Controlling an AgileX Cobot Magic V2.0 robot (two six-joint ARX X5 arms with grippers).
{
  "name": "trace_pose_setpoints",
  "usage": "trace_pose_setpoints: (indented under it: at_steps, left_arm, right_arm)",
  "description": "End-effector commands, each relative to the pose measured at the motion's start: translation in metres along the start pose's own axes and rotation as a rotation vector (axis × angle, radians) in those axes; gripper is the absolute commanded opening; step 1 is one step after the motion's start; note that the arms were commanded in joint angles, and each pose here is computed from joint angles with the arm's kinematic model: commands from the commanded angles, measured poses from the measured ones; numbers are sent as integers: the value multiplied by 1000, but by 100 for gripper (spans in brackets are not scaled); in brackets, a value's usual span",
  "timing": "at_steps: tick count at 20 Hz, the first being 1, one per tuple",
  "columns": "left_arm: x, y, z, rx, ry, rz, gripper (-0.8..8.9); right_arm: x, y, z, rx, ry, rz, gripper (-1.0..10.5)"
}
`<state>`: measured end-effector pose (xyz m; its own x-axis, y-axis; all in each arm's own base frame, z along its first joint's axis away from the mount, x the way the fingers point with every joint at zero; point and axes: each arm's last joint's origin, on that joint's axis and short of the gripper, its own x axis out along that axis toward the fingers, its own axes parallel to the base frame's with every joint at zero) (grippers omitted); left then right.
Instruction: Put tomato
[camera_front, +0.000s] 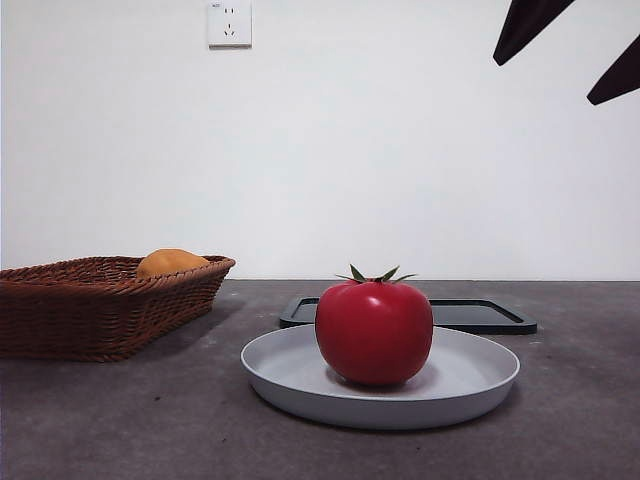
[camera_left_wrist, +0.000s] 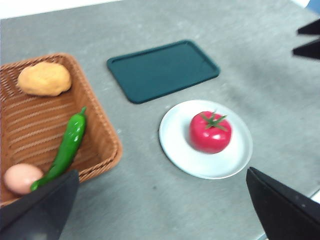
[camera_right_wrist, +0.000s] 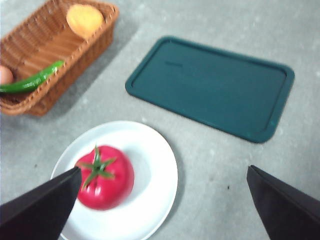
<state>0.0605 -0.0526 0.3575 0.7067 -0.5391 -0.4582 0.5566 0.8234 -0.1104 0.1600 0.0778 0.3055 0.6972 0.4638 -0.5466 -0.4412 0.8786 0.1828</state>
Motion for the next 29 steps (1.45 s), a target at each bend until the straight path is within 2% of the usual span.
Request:
trace_pose_setpoints:
  at_steps: [1,4,6,9,12,20,29]
  left_arm:
    - [-2,-2,2,19,-15,-63,687]
    - [-3,-4,2,65,-11,-131,687]
    - [-3,-4,2,77,-13,-130,687]
    - [-3,-4,2,82,-11,-129,687]
    - [-3,-4,2,80,-11,-129,687]
    - [-3,-4,2,80,-11,-129,687]
    - [-3,-4,2,80,-11,-129,687]
  right_arm:
    - [-1,2,3,-6,-4,7,644]
    - [-1,2,3,8,-4,17,644]
    - [-1,3,3,25,-3,28,644]
    - [4,10,2,40,31,110,643]
    - [21,19,-2,66,110,144,643]
    - [94,46,-7,17,366,175,643]
    - [167,61,-8,-52,486,145,644]
